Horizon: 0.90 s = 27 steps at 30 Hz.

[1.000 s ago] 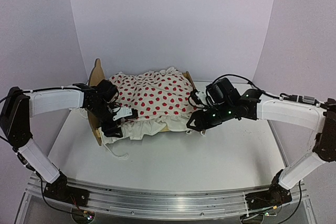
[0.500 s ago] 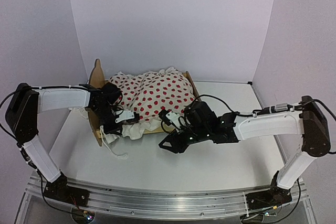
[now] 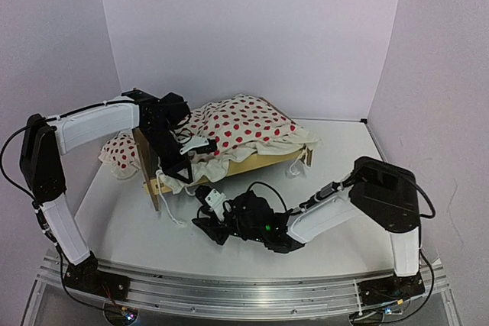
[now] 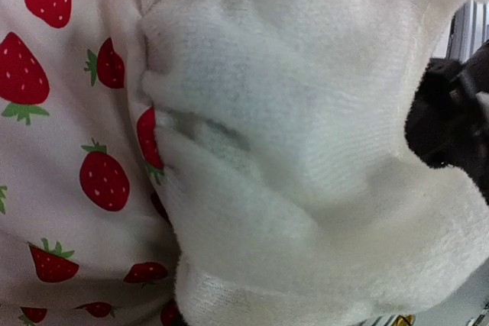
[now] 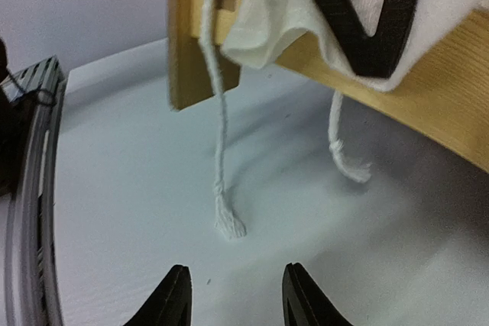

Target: Set up the pet bed

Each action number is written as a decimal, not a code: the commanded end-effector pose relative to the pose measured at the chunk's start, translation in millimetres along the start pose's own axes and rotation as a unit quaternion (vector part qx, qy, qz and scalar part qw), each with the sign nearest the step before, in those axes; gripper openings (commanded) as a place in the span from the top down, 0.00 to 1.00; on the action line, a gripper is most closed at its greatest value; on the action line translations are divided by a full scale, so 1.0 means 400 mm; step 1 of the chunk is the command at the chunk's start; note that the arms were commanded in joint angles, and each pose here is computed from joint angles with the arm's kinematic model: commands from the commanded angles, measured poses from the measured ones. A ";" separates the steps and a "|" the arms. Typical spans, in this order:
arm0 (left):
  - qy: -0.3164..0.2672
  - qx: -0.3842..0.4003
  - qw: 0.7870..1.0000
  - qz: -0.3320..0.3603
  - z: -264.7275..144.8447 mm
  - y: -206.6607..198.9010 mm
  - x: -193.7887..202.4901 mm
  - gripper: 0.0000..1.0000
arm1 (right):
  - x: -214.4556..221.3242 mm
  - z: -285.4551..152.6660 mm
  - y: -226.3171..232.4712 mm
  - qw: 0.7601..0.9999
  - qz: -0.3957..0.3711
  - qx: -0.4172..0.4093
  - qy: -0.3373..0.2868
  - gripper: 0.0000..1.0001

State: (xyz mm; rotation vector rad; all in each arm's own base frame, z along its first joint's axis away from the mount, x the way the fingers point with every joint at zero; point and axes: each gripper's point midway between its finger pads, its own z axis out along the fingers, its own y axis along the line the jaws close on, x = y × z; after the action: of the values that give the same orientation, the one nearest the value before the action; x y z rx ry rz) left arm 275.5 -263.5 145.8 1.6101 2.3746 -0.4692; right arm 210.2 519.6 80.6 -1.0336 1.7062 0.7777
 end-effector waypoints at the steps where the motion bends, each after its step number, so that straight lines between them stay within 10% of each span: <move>1: -0.065 0.005 0.998 -0.012 -0.118 -0.048 -0.106 1.00 | -0.153 0.041 -0.090 0.984 0.016 0.102 -0.145 0.56; 11: -0.080 0.007 0.997 -0.010 -0.139 -0.059 -0.133 1.00 | -0.139 0.102 -0.137 0.974 0.017 0.162 -0.160 0.51; 19: -0.084 -0.011 0.996 -0.014 -0.134 -0.039 -0.136 1.00 | -0.075 0.121 -0.138 0.979 0.023 0.152 -0.136 0.98; 27: -0.070 -0.061 0.996 0.001 -0.029 0.066 -0.089 1.00 | 0.041 0.079 -0.100 0.992 0.056 0.108 -0.025 1.00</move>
State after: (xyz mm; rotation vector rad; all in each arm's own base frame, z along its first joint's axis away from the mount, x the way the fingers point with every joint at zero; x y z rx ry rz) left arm 268.0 -275.9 150.0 1.5555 2.4235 -0.5156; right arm 269.9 530.0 74.7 -0.6887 1.6369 0.6545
